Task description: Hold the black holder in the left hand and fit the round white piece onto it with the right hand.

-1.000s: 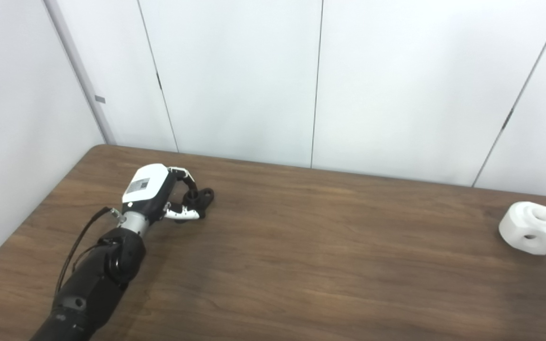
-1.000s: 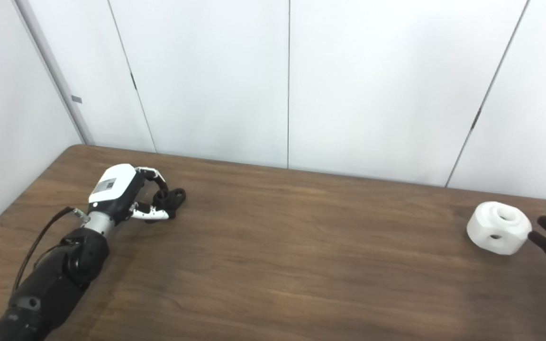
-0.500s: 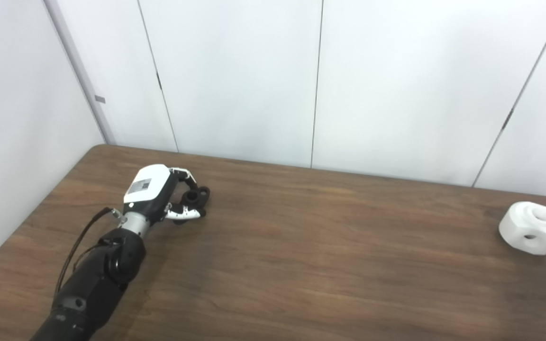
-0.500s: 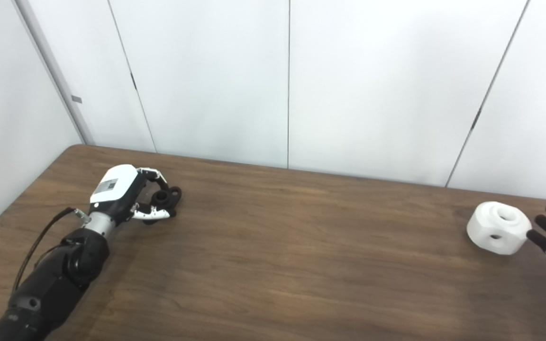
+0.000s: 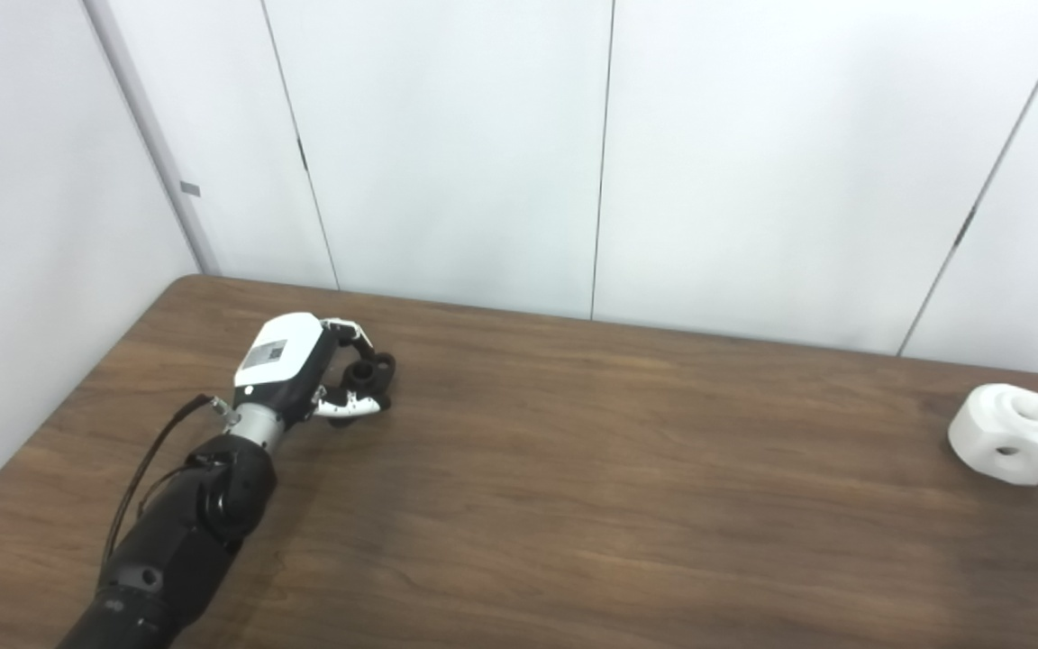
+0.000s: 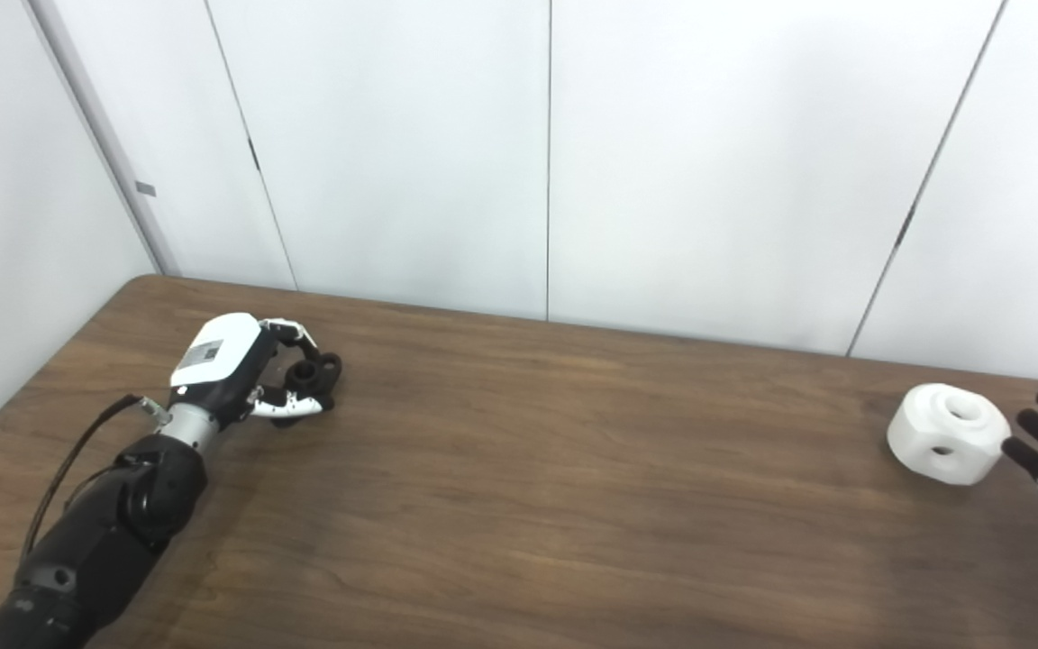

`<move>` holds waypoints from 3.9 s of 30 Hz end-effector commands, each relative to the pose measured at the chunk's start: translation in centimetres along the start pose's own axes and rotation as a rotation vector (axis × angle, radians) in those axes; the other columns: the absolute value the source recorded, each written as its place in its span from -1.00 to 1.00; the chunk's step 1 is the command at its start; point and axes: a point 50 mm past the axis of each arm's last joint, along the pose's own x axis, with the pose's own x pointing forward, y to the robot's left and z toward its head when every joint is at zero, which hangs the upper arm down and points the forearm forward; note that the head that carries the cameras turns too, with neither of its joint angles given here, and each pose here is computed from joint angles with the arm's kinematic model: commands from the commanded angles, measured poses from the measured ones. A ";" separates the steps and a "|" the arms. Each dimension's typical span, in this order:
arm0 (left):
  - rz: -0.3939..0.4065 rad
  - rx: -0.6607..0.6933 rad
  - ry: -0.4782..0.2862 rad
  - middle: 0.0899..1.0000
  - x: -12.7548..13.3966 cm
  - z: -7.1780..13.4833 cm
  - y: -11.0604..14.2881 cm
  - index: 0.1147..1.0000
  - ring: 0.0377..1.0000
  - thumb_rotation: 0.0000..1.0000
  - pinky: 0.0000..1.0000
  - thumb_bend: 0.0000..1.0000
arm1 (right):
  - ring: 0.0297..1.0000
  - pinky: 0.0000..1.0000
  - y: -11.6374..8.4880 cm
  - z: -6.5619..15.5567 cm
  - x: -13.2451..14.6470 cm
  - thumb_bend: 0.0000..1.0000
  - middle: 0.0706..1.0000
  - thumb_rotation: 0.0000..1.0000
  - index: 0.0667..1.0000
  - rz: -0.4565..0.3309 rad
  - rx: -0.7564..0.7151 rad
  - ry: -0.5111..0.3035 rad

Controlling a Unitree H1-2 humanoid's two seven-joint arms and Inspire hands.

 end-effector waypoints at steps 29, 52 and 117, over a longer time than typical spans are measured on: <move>0.018 0.058 0.073 0.70 0.6 -2.5 3.3 0.73 0.71 -0.44 0.53 1.00 | 0.67 0.63 0.8 1.7 0.8 -0.42 0.66 0.25 0.50 0.026 0.007 -0.078; 0.061 0.073 0.170 0.69 -0.1 -5.7 5.2 0.70 0.62 -0.34 0.41 1.00 | 0.66 0.56 1.2 1.6 0.6 -0.44 0.66 0.20 0.51 0.024 -0.006 -0.063; -0.005 0.037 0.114 0.62 0.8 -2.3 1.5 0.17 0.77 -0.41 0.91 0.88 | 0.70 0.69 -0.7 1.8 -0.1 -0.33 0.68 0.23 0.54 0.022 -0.040 -0.064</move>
